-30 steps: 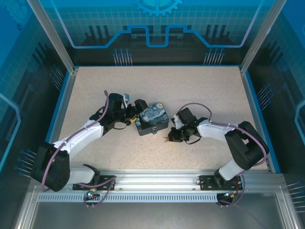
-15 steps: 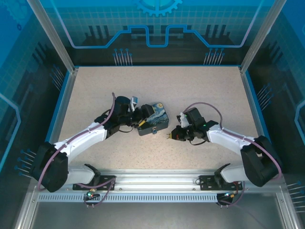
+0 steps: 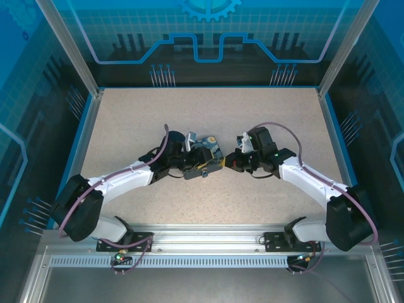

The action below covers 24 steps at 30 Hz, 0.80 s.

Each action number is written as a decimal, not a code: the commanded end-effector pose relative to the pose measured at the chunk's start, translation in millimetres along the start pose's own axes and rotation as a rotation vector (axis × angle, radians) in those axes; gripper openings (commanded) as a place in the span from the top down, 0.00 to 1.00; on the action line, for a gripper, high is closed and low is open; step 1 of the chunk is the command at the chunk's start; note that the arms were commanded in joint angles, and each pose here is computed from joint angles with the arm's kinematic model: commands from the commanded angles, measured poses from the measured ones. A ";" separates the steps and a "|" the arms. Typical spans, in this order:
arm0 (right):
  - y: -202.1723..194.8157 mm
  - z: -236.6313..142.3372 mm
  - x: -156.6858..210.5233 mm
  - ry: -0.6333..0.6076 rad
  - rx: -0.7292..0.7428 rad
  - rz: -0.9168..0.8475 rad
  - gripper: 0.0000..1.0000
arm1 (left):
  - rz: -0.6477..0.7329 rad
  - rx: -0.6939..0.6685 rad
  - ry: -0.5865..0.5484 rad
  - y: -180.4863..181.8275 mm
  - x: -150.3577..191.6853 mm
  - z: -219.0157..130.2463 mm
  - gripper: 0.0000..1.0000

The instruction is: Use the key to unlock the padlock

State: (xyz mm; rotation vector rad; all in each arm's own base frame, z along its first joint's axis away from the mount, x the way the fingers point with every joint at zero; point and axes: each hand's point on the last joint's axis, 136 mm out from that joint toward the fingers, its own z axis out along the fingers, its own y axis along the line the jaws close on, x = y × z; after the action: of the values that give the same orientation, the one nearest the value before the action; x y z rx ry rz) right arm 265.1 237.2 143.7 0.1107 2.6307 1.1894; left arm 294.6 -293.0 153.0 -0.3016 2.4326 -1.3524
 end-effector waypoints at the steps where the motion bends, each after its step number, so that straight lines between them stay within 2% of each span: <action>1: 8.7 -3.7 -3.1 0.022 -0.024 0.035 1.00 | 0.038 0.060 0.002 -19.1 -2.9 6.0 0.62; 24: 13.1 -4.6 -8.7 0.021 -0.018 0.032 1.00 | 0.039 0.096 0.027 -32.5 -1.6 25.7 0.66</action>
State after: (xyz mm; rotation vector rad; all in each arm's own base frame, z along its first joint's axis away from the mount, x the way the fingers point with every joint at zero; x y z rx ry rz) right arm 268.3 241.5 154.7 0.1170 2.6357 1.2147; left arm 305.7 -319.1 156.0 -0.2548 2.4040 -1.4126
